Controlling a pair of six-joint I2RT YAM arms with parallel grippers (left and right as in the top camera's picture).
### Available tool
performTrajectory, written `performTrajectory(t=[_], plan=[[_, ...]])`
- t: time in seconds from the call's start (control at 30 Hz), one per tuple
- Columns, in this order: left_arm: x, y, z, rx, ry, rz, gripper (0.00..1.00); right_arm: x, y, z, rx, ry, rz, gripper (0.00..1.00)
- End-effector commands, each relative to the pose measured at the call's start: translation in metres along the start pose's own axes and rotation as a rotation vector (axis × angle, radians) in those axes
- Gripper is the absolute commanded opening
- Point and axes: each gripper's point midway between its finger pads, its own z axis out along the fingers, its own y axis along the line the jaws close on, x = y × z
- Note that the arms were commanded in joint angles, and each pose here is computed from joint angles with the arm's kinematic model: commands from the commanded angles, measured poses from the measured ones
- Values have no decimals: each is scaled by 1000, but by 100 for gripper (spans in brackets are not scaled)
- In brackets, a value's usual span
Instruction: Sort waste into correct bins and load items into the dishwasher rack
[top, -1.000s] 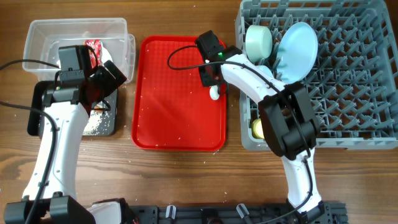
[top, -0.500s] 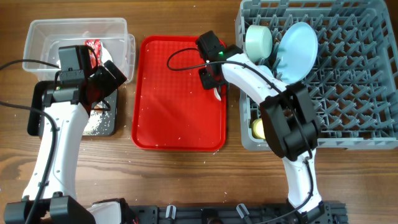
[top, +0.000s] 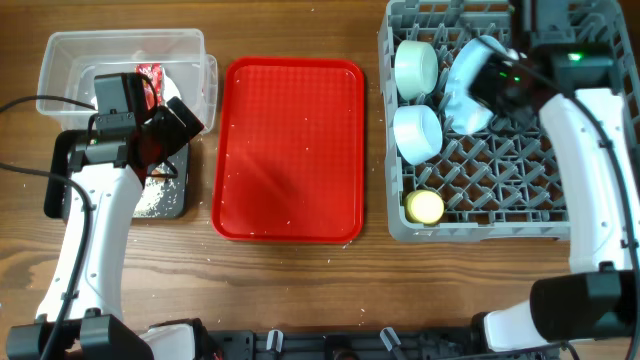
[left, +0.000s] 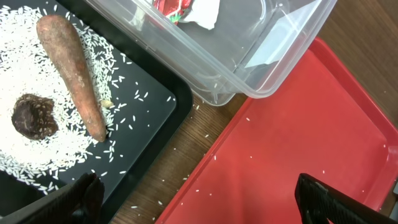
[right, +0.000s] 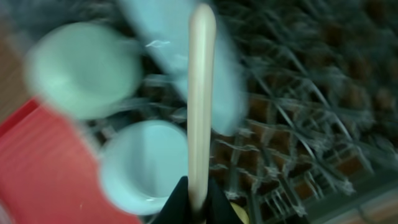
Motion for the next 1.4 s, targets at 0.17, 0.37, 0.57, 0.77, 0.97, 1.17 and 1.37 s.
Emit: performTrajectory(t=[0.17, 0.37, 0.57, 0.77, 0.97, 1.17, 1.37], plan=[[-3, -7, -7, 24, -14, 10, 100, 34, -73, 59, 267, 56, 594, 9], [-3, -7, -7, 24, -14, 10, 100, 40, -73, 59, 242, 74, 508, 100], [-3, -7, -7, 23, -14, 10, 100, 28, -51, -13, -21, -45, 301, 100], [-3, -7, -7, 24, -14, 10, 100, 71, -20, -104, -360, -123, -193, 100], [-3, -7, -7, 24, -14, 10, 100, 98, -50, -122, -298, -137, -259, 100], [-3, -7, -7, 24, -14, 10, 100, 105, -57, -113, -251, -77, -255, 100], [-3, -7, -7, 24, -14, 10, 100, 103, -55, -97, -212, -18, -258, 100]])
